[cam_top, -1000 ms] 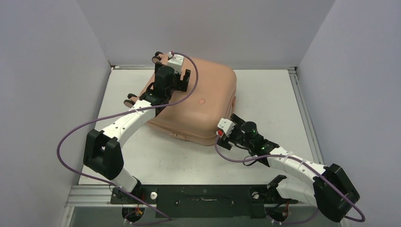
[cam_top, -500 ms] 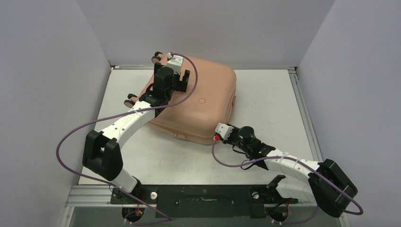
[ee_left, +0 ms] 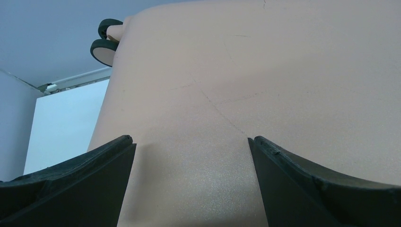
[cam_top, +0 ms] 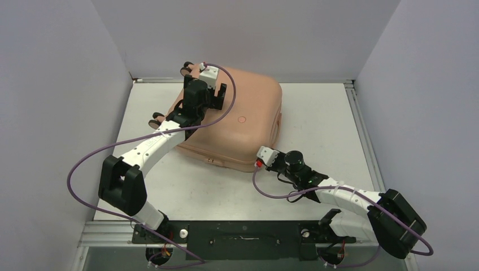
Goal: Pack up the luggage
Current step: Zip the luggage at the center of the board.
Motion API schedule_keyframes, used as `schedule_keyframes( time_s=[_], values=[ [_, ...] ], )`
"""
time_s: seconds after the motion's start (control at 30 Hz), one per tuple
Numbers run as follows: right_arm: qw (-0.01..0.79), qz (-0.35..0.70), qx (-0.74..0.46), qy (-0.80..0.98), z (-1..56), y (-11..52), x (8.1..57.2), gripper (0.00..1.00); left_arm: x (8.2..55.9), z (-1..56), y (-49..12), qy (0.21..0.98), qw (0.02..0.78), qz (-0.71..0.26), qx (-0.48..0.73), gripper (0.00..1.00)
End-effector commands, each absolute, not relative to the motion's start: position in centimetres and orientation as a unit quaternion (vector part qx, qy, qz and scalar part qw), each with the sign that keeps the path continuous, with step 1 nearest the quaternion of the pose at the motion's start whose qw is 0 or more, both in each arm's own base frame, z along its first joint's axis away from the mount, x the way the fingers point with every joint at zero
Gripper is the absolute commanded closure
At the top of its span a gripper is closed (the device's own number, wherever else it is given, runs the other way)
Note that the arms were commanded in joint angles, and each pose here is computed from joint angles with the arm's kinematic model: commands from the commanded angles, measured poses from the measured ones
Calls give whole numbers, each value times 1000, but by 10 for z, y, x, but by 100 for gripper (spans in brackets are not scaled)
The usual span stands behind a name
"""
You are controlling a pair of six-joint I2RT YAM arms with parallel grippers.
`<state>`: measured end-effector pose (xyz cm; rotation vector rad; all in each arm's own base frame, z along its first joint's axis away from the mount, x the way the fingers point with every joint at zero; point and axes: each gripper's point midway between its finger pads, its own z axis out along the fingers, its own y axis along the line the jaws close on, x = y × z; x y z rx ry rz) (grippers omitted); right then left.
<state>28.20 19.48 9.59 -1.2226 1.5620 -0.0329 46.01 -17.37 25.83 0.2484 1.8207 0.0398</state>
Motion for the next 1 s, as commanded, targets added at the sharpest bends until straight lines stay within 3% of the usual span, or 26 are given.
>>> schedule_keyframes(
  time_s=[0.0,0.27,0.67,0.97],
  values=[
    [632,-64,-424,646,163,178,321,95,453,261,-167,789,605,23,107,4],
    [620,-73,-416,662,162,165,326,95,446,267,-174,784,610,-2,119,4],
    [604,-15,-401,689,167,169,331,95,416,259,-230,772,585,-126,216,3],
    [577,37,-395,714,163,163,337,95,411,241,-241,774,573,-117,243,2]
  ],
)
